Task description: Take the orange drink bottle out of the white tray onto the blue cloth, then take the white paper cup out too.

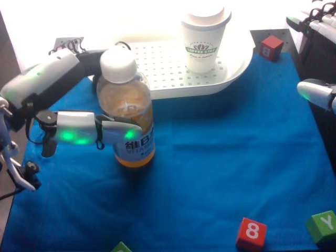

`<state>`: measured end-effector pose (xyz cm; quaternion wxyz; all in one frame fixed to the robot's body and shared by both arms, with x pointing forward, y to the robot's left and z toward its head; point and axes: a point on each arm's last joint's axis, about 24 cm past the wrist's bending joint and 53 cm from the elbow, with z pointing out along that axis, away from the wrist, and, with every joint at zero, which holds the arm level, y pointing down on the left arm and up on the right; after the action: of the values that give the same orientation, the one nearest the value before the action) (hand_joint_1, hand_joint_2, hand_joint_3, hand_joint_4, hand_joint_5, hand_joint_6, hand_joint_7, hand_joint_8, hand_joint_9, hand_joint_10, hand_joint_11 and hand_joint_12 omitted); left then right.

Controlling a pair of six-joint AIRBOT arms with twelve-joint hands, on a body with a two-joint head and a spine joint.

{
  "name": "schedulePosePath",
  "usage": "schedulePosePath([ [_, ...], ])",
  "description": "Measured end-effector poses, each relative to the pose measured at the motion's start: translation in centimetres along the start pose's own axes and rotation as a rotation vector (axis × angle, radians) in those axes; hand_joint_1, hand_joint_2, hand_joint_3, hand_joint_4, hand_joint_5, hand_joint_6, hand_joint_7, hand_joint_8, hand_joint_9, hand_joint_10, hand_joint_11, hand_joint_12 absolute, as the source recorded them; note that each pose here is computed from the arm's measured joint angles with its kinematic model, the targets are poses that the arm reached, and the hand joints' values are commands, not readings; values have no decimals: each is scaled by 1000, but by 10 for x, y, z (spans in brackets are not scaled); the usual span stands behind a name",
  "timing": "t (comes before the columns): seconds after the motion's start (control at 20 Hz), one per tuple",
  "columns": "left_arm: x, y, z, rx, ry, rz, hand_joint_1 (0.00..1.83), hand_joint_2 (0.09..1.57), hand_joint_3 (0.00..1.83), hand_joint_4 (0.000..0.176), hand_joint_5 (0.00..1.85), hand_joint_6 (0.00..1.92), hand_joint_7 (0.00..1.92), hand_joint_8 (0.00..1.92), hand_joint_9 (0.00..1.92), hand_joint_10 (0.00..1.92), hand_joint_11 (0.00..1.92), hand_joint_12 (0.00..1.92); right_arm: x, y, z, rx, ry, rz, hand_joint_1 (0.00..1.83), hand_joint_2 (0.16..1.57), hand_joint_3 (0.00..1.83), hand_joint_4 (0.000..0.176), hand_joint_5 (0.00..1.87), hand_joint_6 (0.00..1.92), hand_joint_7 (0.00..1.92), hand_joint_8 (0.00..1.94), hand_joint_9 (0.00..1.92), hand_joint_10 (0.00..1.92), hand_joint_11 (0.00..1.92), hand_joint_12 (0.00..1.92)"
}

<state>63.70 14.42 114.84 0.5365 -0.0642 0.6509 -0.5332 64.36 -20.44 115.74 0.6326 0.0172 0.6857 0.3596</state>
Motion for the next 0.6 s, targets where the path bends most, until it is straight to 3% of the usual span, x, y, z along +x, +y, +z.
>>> schedulePosePath([
  [0.05,0,0,0,-1,1,1,809,1088,0,92,198,152,236,81,139,363,2,990,0,0,0,0,0,-1,417,1347,1,3,0,0,0,0,0,0,0,0],
  [0.1,1,2,0,-9,4,3,730,1065,0,115,102,44,116,15,58,202,0,651,0,0,0,1,0,0,431,1344,0,5,0,0,0,0,0,0,0,0],
  [0.15,1,4,-1,-14,4,3,730,1065,0,115,102,44,116,15,58,202,0,651,0,0,0,1,0,0,431,1344,0,5,0,0,0,0,0,0,0,0],
  [0.2,3,6,-2,-21,10,6,625,1016,0,130,9,1,8,0,4,21,0,80,0,0,0,1,0,0,451,1344,0,5,0,0,0,0,0,0,0,0],
  [0.25,4,7,-3,-26,10,5,603,999,0,147,1,0,1,0,0,3,0,15,0,0,0,0,0,0,453,1345,0,11,0,0,0,0,0,0,0,0],
  [0.35,5,12,-8,-46,8,-4,621,969,0,174,0,0,0,0,0,0,0,0,0,0,0,0,0,0,438,1345,0,1,0,0,0,0,0,0,0,0],
  [0.45,5,17,-17,-68,9,0,584,956,0,176,0,0,0,0,0,0,0,0,0,0,0,1,0,0,422,1345,0,9,0,0,0,0,0,0,0,0],
  [0.5,1,16,-20,-71,0,6,573,949,0,176,0,0,0,0,0,0,0,0,0,0,0,2,0,1,423,1344,0,26,0,0,0,0,0,0,0,0],
  [0.55,-3,14,-24,-70,-12,13,577,927,0,176,0,0,0,0,0,0,0,0,0,0,0,1,0,0,420,1342,0,33,0,0,0,0,0,0,0,0],
  [0.6,-15,11,-31,-69,-40,27,583,917,0,176,0,0,0,0,0,0,0,0,0,0,0,0,1,2,443,1330,0,1,0,0,0,0,0,0,0,0],
])
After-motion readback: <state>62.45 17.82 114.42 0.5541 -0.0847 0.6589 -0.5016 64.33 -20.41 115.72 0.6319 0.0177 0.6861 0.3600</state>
